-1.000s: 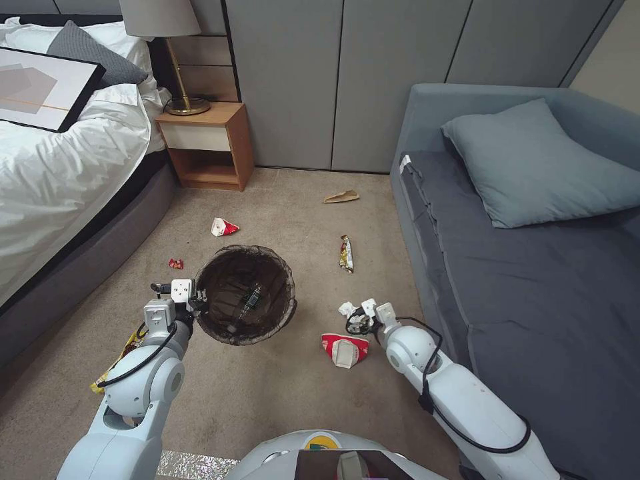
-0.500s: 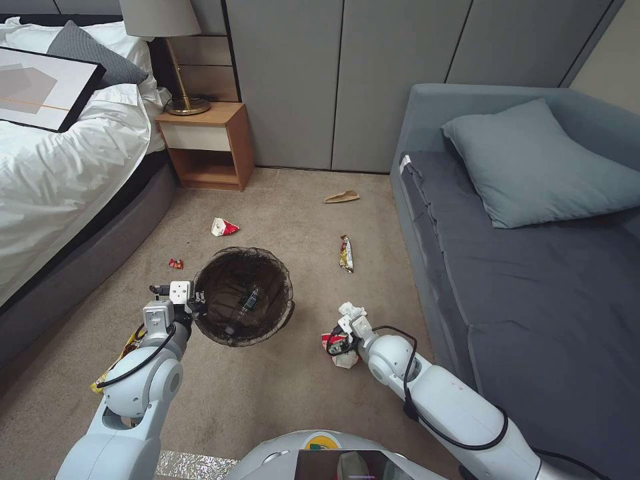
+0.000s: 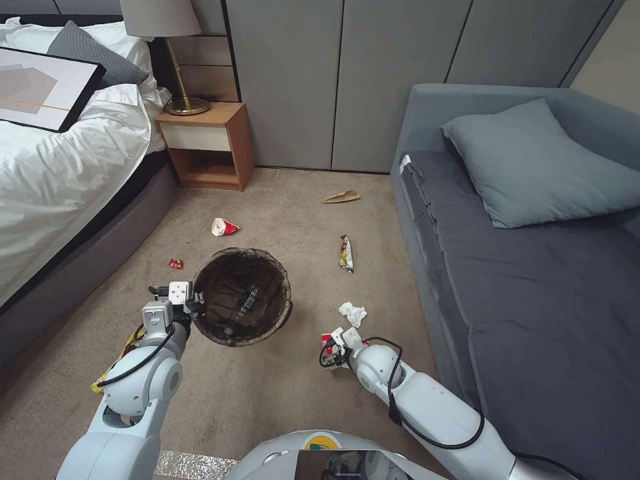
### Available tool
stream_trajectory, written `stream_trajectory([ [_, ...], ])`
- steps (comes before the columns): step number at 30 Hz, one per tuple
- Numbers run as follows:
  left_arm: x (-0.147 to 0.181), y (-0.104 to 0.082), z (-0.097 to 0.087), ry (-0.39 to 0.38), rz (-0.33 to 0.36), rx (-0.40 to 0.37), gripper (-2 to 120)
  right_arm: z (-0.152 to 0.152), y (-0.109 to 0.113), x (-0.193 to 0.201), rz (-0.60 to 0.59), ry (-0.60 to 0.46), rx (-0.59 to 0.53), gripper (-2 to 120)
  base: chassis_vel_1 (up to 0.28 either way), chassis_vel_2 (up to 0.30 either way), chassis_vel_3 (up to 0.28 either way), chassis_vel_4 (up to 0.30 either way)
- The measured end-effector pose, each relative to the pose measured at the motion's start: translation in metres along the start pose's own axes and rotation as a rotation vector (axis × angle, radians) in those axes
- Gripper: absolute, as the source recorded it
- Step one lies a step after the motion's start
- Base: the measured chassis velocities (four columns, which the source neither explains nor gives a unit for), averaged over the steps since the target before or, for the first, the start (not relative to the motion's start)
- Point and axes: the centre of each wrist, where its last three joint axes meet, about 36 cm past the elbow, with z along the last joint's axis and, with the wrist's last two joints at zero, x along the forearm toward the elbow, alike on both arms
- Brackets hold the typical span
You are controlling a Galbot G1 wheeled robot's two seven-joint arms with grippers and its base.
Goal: Pick up the trash bin, then pick up the garbage from the floor and place it into the trash bin.
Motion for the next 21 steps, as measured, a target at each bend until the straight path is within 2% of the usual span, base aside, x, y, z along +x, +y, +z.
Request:
stream_trajectory([
  [8,-0.001,0.001,0.000,0.000,-0.003,0.002,3,0.017,-0.006,-0.010,0.017,0.009,-0.010,100,0.000,0.000,0.000,0.000],
  [21,-0.004,0.001,0.001,0.000,-0.002,0.002,3,0.025,-0.016,-0.018,0.034,0.015,-0.021,100,0.000,0.000,0.000,0.000],
])
